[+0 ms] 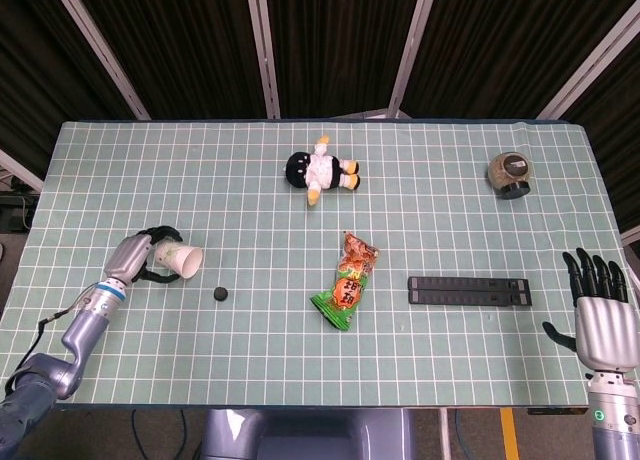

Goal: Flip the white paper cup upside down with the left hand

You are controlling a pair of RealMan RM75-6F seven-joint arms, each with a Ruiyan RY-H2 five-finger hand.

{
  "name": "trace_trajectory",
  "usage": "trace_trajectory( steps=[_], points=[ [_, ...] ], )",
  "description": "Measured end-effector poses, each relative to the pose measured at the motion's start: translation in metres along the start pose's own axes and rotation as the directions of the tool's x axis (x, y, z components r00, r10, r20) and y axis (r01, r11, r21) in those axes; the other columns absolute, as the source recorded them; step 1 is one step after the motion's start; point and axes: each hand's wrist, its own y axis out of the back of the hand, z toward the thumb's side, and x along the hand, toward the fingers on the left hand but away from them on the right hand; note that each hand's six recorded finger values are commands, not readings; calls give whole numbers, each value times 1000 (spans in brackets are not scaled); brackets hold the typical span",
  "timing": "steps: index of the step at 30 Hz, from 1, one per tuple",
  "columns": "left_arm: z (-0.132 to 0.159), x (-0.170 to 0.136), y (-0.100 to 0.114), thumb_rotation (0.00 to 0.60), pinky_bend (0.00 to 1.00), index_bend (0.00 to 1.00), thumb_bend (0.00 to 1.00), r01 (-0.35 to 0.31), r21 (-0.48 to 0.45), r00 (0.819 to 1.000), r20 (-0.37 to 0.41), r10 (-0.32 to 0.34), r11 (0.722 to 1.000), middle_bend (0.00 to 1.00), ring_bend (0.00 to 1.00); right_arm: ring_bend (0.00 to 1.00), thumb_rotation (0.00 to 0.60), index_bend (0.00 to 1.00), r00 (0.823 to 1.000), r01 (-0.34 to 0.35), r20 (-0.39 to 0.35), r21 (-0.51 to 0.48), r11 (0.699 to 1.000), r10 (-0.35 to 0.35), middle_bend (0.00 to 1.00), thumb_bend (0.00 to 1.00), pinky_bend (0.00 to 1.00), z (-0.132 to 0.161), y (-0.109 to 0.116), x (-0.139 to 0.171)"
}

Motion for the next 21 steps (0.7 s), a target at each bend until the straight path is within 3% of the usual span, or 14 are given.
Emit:
trace_trajectory(
  steps=[3, 9, 14, 18, 21],
  points=[
    [-1, 1, 0, 600, 343, 522, 222, -9, 2, 1000, -6, 9, 1000, 352, 332, 0, 600, 0, 1000, 1, 2, -1, 1000, -1, 0, 0, 0, -1, 0, 0],
    [1, 0, 6, 600, 354, 544, 223, -39, 46, 999, 5, 38, 998, 369, 347, 0, 600, 0, 1000, -2, 4, -3, 1000, 2, 0, 0, 0, -1, 0, 0],
    [15, -2, 14, 600, 354, 543, 222, -77, 169, 995, 79, 64, 983, 365, 345, 0, 600, 0, 1000, 0, -3, -11, 1000, 0, 0, 0, 0, 1, 2, 0],
    [36, -6, 20, 600, 354, 544, 221, -134, 325, 980, 181, 78, 936, 364, 341, 0, 600, 0, 1000, 0, -5, -17, 1000, 0, 0, 0, 0, 1, 3, 1],
    [54, -11, 21, 600, 354, 542, 223, -186, 457, 963, 261, 69, 870, 363, 338, 0, 600, 0, 1000, 0, -6, -21, 1000, 0, 0, 0, 0, 1, 4, 1]
  ],
)
